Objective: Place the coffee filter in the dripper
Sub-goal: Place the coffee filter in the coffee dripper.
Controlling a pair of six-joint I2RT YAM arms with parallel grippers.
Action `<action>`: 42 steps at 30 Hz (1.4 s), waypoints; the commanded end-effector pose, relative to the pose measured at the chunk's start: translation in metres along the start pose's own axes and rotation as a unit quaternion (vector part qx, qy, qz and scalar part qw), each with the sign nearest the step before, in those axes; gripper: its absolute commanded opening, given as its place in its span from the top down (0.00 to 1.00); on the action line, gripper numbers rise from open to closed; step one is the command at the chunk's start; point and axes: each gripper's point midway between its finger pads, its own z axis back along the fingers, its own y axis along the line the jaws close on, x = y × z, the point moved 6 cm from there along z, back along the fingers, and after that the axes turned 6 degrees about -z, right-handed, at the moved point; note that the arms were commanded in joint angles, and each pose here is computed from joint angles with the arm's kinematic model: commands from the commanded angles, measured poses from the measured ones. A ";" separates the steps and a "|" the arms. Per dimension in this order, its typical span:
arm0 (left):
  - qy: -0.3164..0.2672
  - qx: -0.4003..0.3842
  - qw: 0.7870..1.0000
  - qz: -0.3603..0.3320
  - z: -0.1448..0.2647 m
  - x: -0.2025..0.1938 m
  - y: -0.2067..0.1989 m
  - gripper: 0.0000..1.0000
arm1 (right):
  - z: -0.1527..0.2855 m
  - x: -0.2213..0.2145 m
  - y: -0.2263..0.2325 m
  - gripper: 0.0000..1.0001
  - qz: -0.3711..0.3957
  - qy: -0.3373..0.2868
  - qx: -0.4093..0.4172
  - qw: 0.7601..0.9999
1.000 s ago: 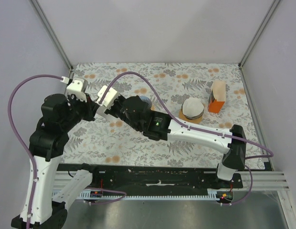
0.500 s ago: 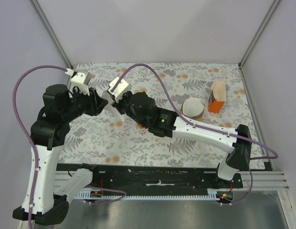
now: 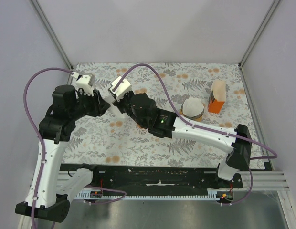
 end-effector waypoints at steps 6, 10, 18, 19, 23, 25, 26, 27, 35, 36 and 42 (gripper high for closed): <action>-0.023 -0.002 1.000 -0.019 0.007 0.008 -0.001 0.98 | 0.005 0.031 -0.018 1.00 0.012 -0.040 -0.039 0.998; -0.022 0.010 0.999 -0.021 0.008 0.010 0.001 0.98 | 0.002 0.022 -0.023 1.00 0.030 -0.009 -0.016 0.999; -0.040 -0.013 0.999 -0.018 0.013 0.021 -0.006 0.98 | 0.003 -0.001 -0.023 0.71 0.038 0.025 -0.008 0.999; -0.040 -0.015 0.999 -0.020 0.014 0.021 -0.006 0.98 | 0.002 -0.003 -0.025 0.74 0.038 0.027 -0.017 0.999; -0.035 -0.018 0.999 -0.024 0.014 0.018 -0.007 0.98 | 0.001 -0.004 -0.029 0.81 0.034 0.029 -0.024 0.999; -0.034 -0.019 0.999 -0.026 0.013 0.017 -0.006 0.98 | 0.000 -0.004 -0.028 0.81 0.032 0.028 -0.016 0.999; -0.035 -0.018 0.999 -0.028 0.014 0.017 -0.006 0.98 | 0.000 -0.004 -0.027 0.80 0.028 0.028 -0.007 0.999; -0.037 -0.017 0.999 -0.029 0.014 0.018 -0.006 0.98 | -0.001 -0.003 -0.023 0.77 0.025 0.026 0.005 0.999; -0.043 -0.033 0.998 -0.030 0.014 0.024 -0.010 0.98 | -0.003 -0.009 -0.023 1.00 0.009 0.048 0.013 0.999; -0.040 -0.028 0.998 -0.035 0.014 0.022 -0.008 0.98 | -0.003 -0.009 -0.030 1.00 0.005 0.048 -0.001 0.999; -0.021 0.029 0.996 -0.080 0.010 0.015 0.010 0.98 | 0.007 -0.010 -0.069 1.00 -0.027 0.060 -0.041 0.997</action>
